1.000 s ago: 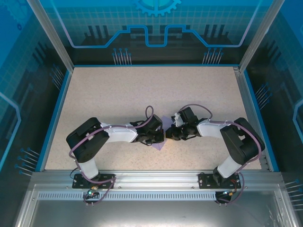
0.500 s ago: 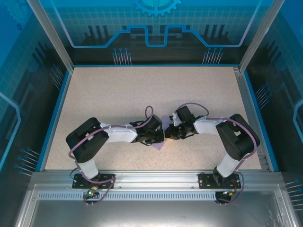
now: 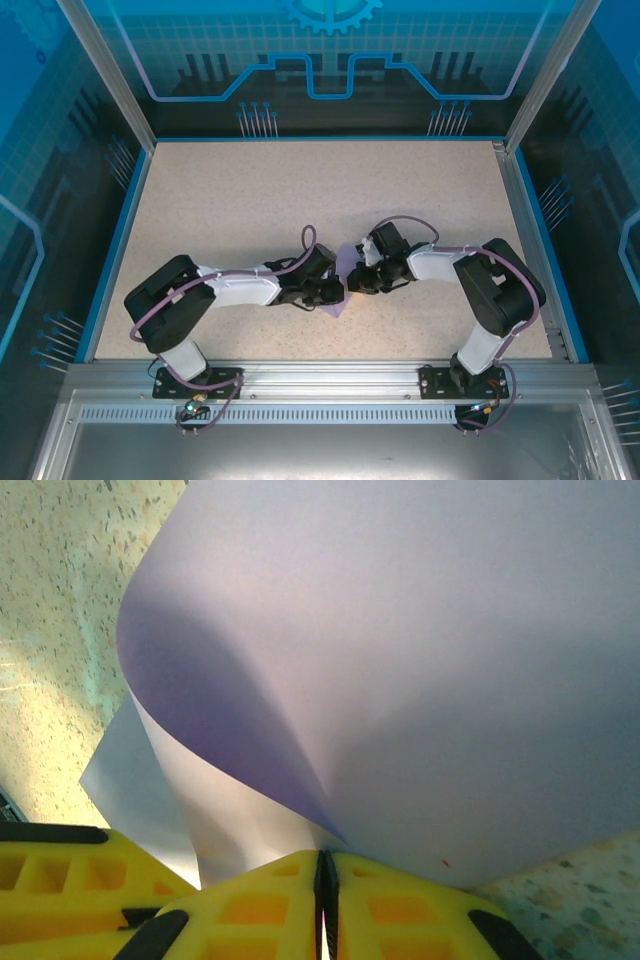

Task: Fold a paper plane with a square sheet of paper (pick it up from the middle)
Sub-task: Fold the triangle a second time at the center of the table.

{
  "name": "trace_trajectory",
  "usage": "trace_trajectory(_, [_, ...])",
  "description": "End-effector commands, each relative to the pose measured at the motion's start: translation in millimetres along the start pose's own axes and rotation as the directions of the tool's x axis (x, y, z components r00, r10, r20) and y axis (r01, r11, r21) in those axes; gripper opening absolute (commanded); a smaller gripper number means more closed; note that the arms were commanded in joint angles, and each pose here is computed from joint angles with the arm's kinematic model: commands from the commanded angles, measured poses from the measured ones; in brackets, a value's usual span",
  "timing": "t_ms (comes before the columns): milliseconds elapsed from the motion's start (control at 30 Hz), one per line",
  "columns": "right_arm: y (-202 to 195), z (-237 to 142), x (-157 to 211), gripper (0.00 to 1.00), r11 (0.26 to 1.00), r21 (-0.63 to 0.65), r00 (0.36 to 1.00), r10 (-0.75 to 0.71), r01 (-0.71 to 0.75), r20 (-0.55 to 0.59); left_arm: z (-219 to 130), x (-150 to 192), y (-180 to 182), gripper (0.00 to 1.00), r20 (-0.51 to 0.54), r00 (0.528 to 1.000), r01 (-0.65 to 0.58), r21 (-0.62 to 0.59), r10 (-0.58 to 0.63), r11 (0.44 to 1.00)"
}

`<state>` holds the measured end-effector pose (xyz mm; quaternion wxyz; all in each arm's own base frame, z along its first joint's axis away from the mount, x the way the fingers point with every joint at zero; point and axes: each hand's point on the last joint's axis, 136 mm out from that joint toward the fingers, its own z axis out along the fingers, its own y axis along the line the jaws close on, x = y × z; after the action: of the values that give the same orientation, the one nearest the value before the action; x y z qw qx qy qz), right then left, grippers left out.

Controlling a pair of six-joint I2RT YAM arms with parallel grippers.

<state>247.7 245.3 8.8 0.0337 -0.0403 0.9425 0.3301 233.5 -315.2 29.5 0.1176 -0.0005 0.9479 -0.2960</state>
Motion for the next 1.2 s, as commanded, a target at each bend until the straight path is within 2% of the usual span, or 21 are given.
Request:
trace_trajectory(0, [-28,12,19,0.12,0.994,0.110,0.998,0.026,-0.020,-0.061,0,10,-9,0.13,-0.047,0.998,-0.040,0.069,0.043,0.997])
trace_trajectory(233, [-30,13,21,0.11,0.993,0.117,0.997,0.029,-0.020,-0.071,5,20,-15,0.10,-0.078,0.994,-0.069,0.122,0.079,0.990])
trace_trajectory(600, [-34,14,23,0.11,0.991,0.129,0.997,0.031,-0.021,-0.076,15,44,4,0.09,-0.166,0.982,-0.075,0.101,0.091,0.992])
trace_trajectory(1167, [-42,16,25,0.11,0.985,0.169,0.995,0.035,-0.019,-0.091,6,66,13,0.09,-0.210,0.973,-0.073,0.113,0.096,0.991])
